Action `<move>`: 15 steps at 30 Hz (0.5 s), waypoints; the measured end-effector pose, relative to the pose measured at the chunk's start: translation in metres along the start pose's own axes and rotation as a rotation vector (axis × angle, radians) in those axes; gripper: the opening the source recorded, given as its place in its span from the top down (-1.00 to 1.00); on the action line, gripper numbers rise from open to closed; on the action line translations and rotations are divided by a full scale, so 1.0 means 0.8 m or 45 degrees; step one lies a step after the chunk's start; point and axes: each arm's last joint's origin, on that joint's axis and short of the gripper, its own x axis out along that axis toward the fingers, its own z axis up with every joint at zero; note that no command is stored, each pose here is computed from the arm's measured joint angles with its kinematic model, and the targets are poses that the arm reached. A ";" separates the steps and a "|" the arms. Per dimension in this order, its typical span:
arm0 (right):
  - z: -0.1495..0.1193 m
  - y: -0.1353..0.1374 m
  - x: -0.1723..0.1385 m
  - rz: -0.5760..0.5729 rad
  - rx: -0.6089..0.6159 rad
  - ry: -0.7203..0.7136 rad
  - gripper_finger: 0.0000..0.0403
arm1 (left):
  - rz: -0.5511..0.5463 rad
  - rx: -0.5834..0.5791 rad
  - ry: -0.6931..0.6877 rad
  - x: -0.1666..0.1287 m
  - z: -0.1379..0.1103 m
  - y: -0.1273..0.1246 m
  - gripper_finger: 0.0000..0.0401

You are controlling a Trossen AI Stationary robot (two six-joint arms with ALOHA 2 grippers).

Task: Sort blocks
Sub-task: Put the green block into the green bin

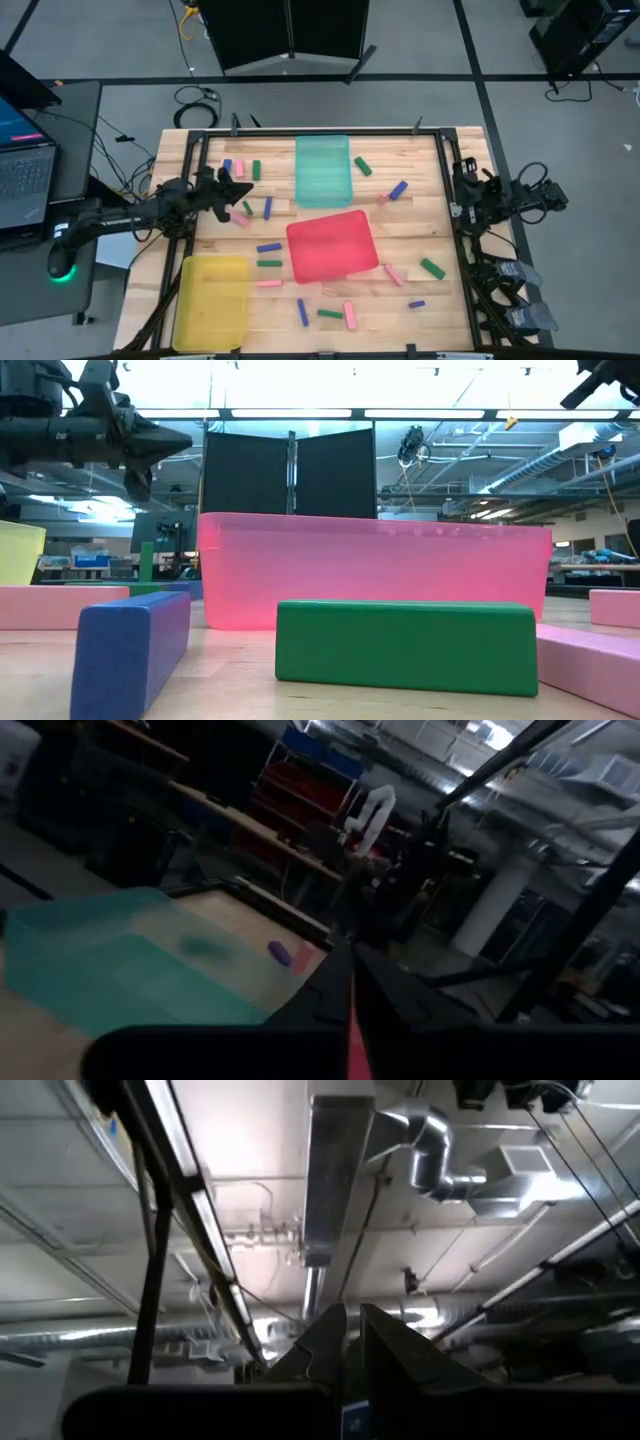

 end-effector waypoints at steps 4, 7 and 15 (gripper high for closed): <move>-0.007 -0.002 0.000 -0.088 0.052 0.078 0.77 | 0.066 0.071 0.092 0.007 0.011 -0.006 0.55; -0.013 -0.003 -0.001 -0.149 0.119 0.146 0.77 | 0.130 0.158 0.249 0.016 0.020 -0.011 0.30; -0.024 -0.003 -0.003 -0.225 0.247 0.246 0.77 | 0.422 0.345 0.632 0.046 0.072 -0.035 -0.09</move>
